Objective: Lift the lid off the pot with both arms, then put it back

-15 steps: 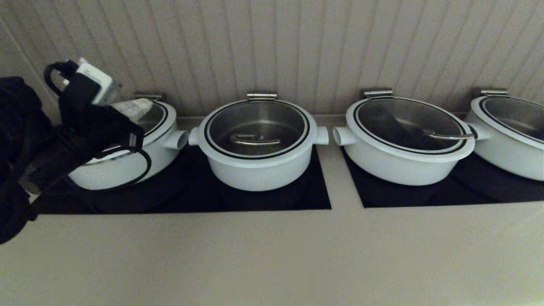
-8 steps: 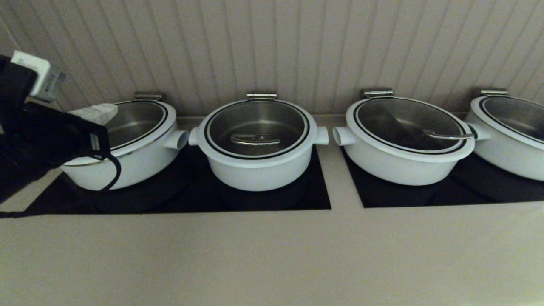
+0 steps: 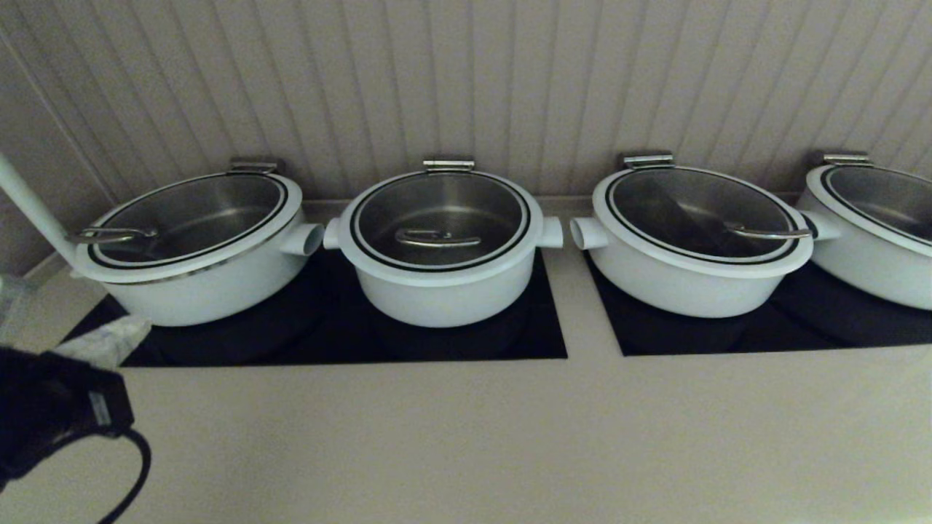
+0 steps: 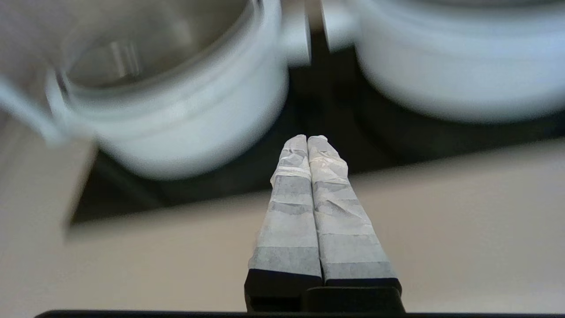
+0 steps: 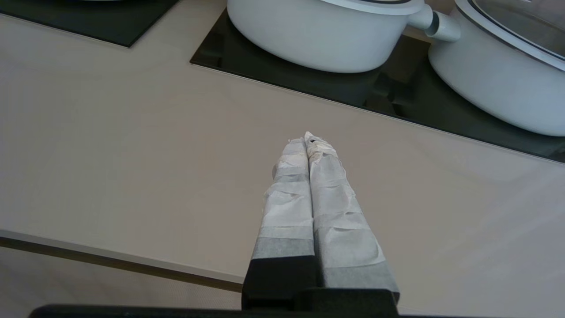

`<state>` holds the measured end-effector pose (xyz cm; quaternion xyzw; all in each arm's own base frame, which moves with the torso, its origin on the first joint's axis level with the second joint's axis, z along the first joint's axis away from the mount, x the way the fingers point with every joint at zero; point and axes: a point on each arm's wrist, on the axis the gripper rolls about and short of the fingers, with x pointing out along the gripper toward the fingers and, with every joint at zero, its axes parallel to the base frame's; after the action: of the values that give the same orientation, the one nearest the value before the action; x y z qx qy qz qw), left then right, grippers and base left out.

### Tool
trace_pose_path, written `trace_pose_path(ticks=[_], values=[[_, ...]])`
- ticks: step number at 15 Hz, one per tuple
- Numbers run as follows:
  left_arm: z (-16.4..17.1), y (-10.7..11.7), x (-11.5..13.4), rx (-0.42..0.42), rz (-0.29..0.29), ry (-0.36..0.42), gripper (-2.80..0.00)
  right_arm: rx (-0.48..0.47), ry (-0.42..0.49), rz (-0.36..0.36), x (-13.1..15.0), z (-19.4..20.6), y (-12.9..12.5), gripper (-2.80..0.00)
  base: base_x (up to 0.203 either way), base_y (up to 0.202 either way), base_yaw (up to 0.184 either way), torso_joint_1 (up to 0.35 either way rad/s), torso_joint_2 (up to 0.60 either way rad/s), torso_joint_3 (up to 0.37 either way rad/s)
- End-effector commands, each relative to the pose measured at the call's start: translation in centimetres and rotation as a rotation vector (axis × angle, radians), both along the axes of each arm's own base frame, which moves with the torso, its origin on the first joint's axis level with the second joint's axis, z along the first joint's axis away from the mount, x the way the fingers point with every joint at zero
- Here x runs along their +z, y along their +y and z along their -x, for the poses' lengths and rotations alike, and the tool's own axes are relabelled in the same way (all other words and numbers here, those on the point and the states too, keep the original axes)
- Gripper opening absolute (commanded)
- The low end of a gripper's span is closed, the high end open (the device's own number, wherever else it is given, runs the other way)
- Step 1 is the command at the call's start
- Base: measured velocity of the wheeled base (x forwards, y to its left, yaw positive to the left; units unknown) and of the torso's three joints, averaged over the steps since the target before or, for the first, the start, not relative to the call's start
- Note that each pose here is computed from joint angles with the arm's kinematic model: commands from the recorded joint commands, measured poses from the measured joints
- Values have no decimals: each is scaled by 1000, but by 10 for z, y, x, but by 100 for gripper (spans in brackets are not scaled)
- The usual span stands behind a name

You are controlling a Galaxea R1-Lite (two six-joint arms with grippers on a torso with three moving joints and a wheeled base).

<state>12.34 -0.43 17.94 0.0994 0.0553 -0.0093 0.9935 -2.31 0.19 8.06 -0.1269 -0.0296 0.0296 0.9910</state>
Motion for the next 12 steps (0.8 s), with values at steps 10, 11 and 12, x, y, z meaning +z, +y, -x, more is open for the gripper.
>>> trace_pose_path(ticks=[10,11,12], values=[[134,4,-98,-12,66,12,-280,0,0,2,0,0,0,-280,0,0,0,0,0,0],[138,4,-102,-16,69,15,-280,1,-1,2,0,0,0,-280,0,0,0,0,0,0],[141,4,-103,-18,71,1,-280,0,1,2,0,0,0,-280,0,0,0,0,0,0]])
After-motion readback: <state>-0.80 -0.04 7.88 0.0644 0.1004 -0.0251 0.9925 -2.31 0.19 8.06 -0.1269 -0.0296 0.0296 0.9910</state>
